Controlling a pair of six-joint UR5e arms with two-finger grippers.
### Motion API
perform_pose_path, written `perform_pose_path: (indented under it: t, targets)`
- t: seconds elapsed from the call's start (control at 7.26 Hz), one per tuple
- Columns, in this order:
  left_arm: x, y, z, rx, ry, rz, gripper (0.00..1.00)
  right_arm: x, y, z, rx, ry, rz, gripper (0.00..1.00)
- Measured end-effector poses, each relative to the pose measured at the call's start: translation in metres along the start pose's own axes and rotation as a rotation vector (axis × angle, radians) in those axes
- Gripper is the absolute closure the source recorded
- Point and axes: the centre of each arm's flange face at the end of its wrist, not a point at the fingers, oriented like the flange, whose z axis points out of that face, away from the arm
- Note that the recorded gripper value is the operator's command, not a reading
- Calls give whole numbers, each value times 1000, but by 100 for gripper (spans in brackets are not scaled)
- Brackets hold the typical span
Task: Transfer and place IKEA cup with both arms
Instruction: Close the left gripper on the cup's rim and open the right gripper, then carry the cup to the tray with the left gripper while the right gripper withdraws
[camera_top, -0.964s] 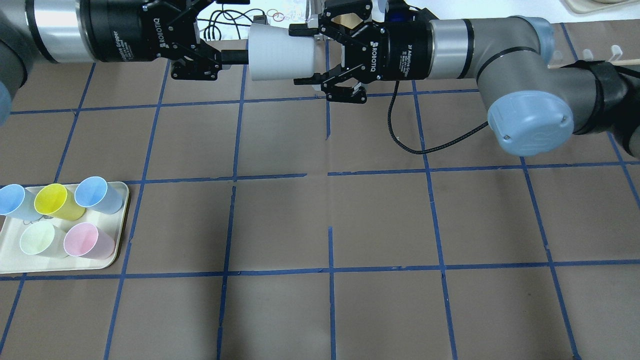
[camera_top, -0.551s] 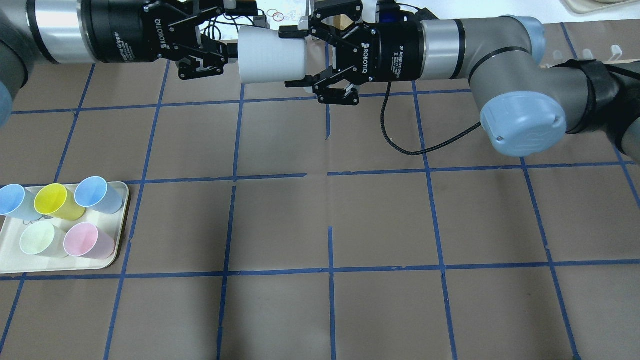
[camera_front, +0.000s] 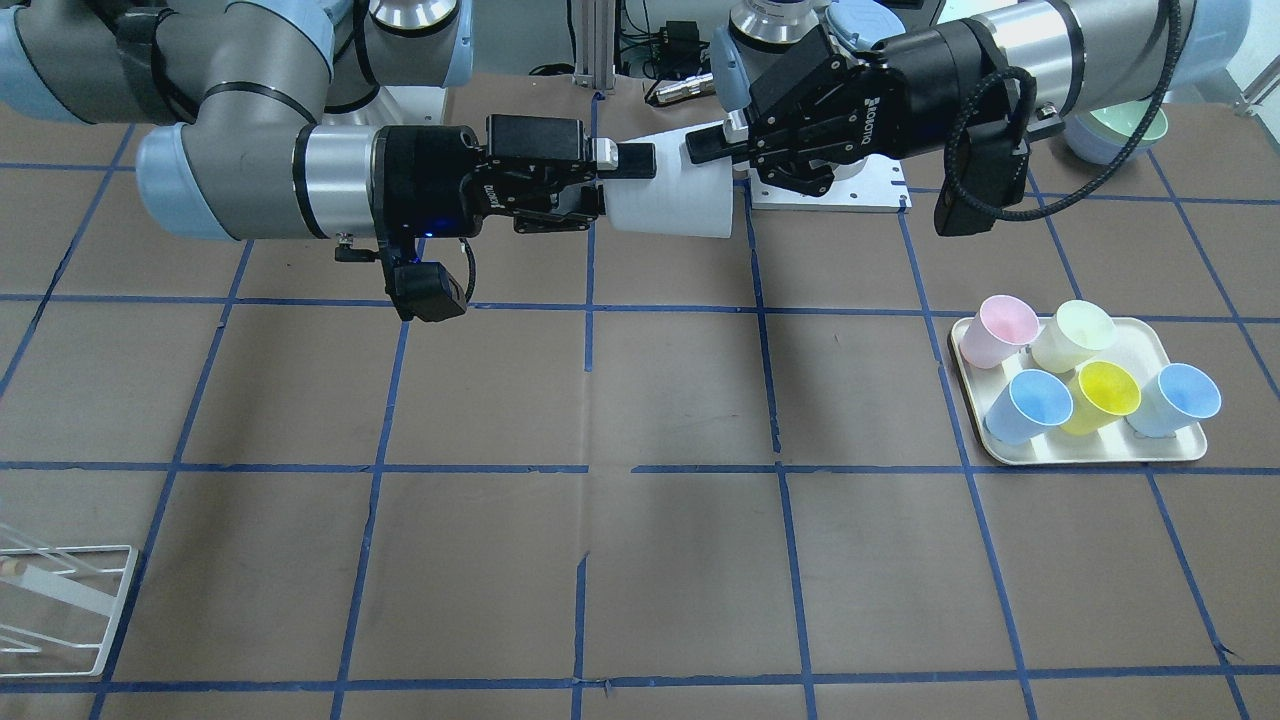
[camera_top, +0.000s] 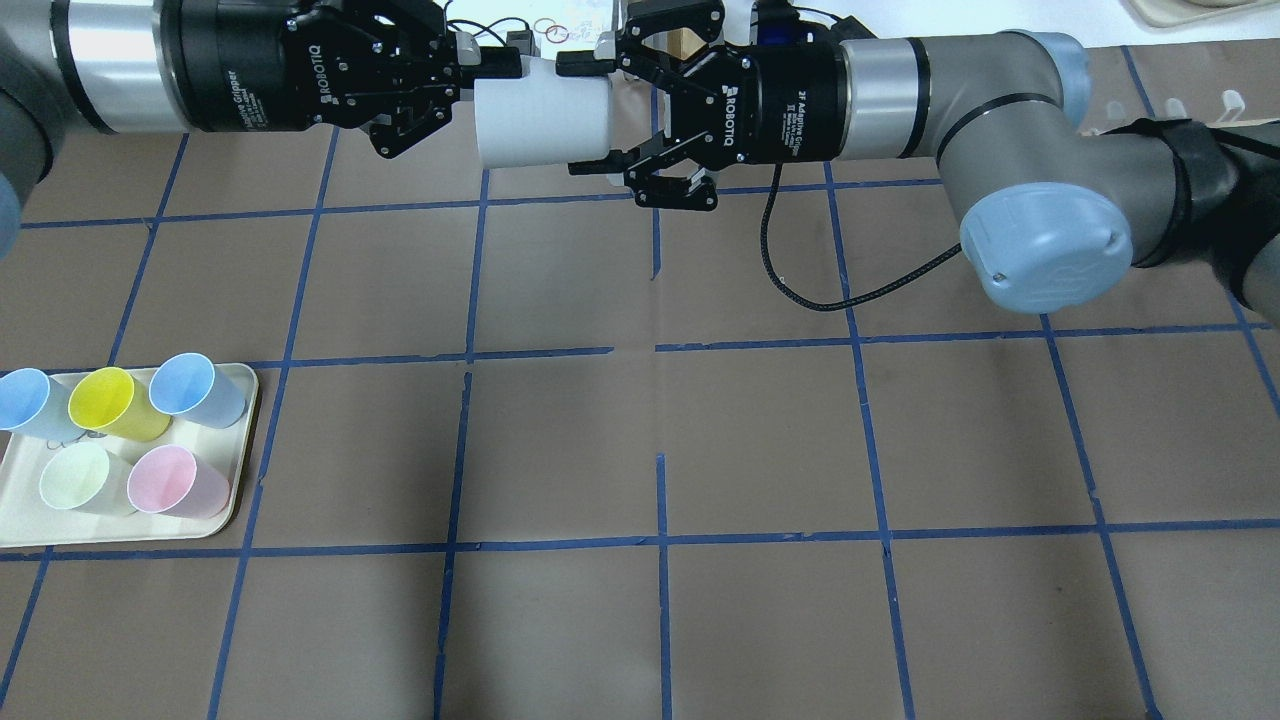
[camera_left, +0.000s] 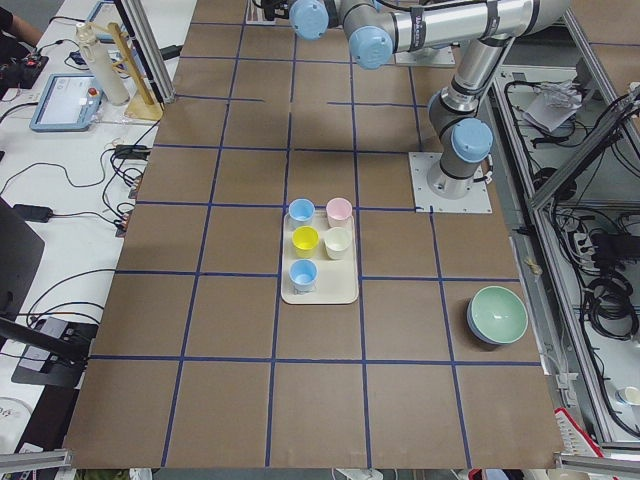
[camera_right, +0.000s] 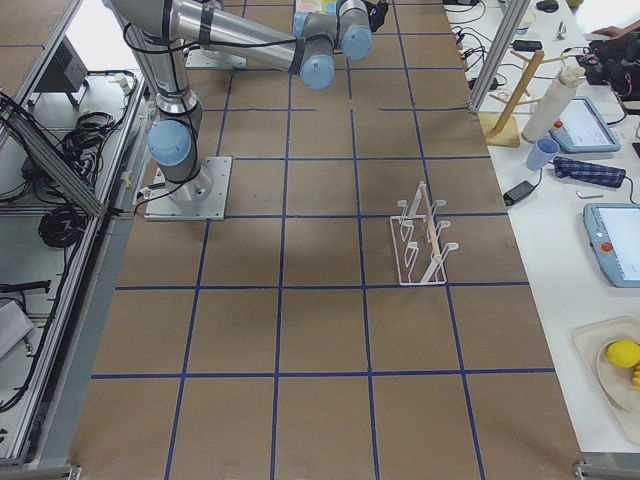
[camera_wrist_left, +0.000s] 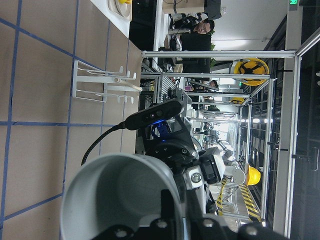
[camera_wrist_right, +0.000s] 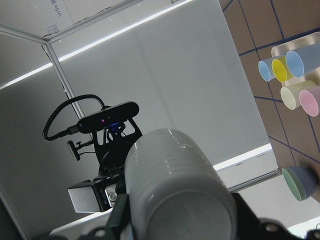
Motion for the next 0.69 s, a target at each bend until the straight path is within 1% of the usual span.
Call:
perform_pose_path:
  t: [0.41,0.55,0.69]
  targets:
    - [-2,2,1,-1,-1,-2,96,0,-3,-4,8,-1,41,0]
    - [-1,2,0,1,-1,-2,96,-1,-5,-9,16,-5,45,0]
    - [0,1,-3,5,-11,-5,96,-3,-10,-20,36,-12,48,0]
